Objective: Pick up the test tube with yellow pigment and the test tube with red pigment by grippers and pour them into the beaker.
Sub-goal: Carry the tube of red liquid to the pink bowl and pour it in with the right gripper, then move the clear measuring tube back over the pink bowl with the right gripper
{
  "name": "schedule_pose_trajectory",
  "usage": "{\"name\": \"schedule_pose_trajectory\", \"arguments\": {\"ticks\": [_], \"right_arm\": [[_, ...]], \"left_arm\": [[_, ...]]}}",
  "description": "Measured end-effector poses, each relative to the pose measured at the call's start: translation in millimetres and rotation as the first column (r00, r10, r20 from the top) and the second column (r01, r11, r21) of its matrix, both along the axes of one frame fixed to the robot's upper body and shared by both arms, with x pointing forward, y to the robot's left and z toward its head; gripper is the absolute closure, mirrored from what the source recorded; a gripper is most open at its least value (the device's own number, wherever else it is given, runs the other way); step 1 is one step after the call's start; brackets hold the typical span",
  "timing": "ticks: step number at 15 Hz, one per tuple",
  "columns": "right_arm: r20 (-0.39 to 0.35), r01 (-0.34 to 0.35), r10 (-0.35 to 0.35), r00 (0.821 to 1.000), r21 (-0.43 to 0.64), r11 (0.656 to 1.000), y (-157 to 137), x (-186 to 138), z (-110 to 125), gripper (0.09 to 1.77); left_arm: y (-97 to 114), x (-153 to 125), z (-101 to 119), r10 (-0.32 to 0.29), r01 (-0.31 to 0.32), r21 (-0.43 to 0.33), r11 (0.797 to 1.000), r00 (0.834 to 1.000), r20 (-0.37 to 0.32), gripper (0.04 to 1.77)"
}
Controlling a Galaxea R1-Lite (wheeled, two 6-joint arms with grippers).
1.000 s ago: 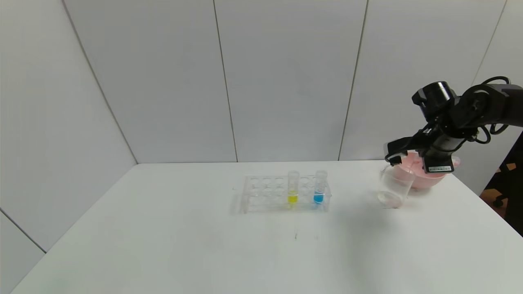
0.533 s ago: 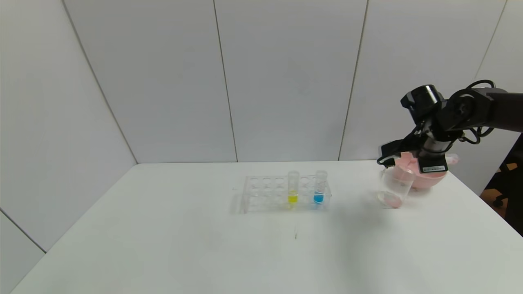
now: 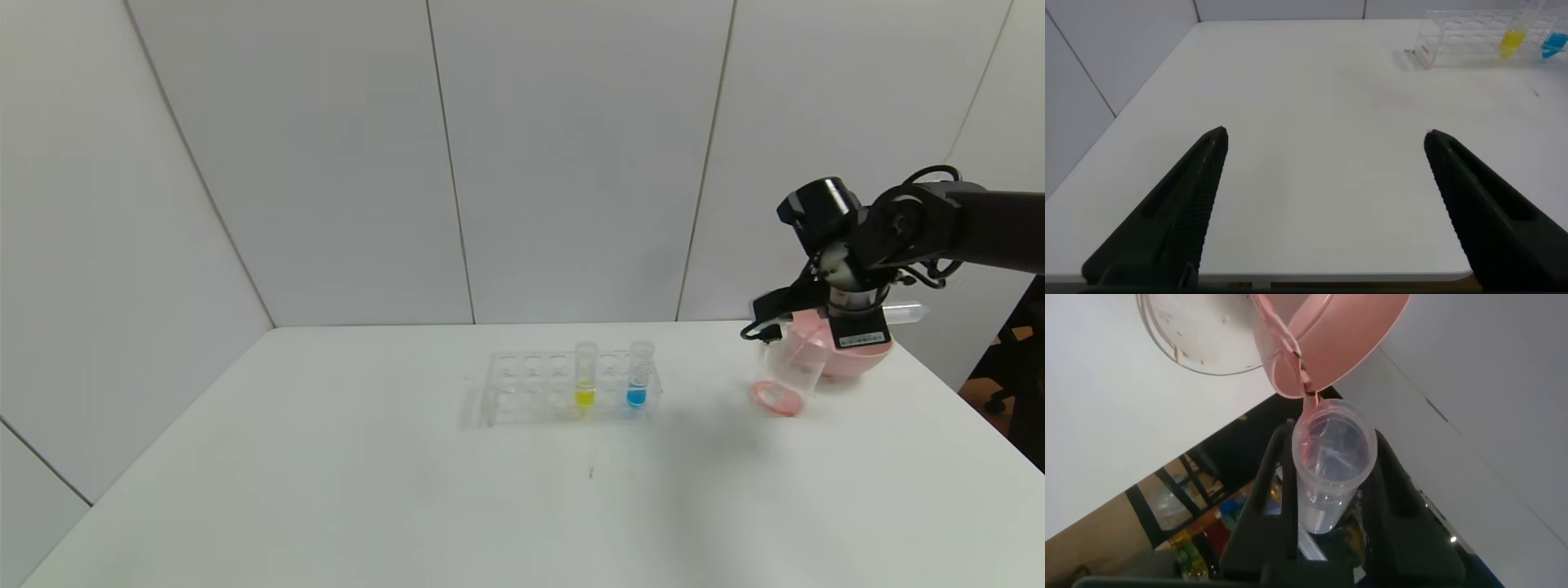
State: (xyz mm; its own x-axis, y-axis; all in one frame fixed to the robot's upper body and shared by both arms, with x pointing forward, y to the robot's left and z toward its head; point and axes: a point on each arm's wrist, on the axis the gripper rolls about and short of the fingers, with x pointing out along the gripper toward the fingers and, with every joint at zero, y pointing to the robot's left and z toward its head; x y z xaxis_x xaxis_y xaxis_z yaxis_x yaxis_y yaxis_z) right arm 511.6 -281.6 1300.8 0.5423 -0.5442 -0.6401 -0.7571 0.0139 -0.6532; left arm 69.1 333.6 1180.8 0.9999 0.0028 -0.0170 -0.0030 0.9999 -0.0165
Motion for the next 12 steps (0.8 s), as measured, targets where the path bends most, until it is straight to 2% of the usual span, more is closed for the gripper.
{"name": "schedule_pose_trajectory", "arguments": {"ticks": [6, 12], "right_arm": [[0.000, 0.027, -0.027, 1.000, -0.082, 0.996, 10.5, -0.6, -3.7, 1.35], [0.002, 0.012, -0.011, 1.000, -0.085, 0.996, 18.1, -1.9, -3.5, 1.35]], "left_arm": [[0.0, 0.0, 0.0, 0.000, 0.000, 0.000, 1.000, 1.000, 0.000, 0.09], [0.0, 0.0, 0.0, 0.000, 0.000, 0.000, 1.000, 1.000, 0.000, 0.09]]}}
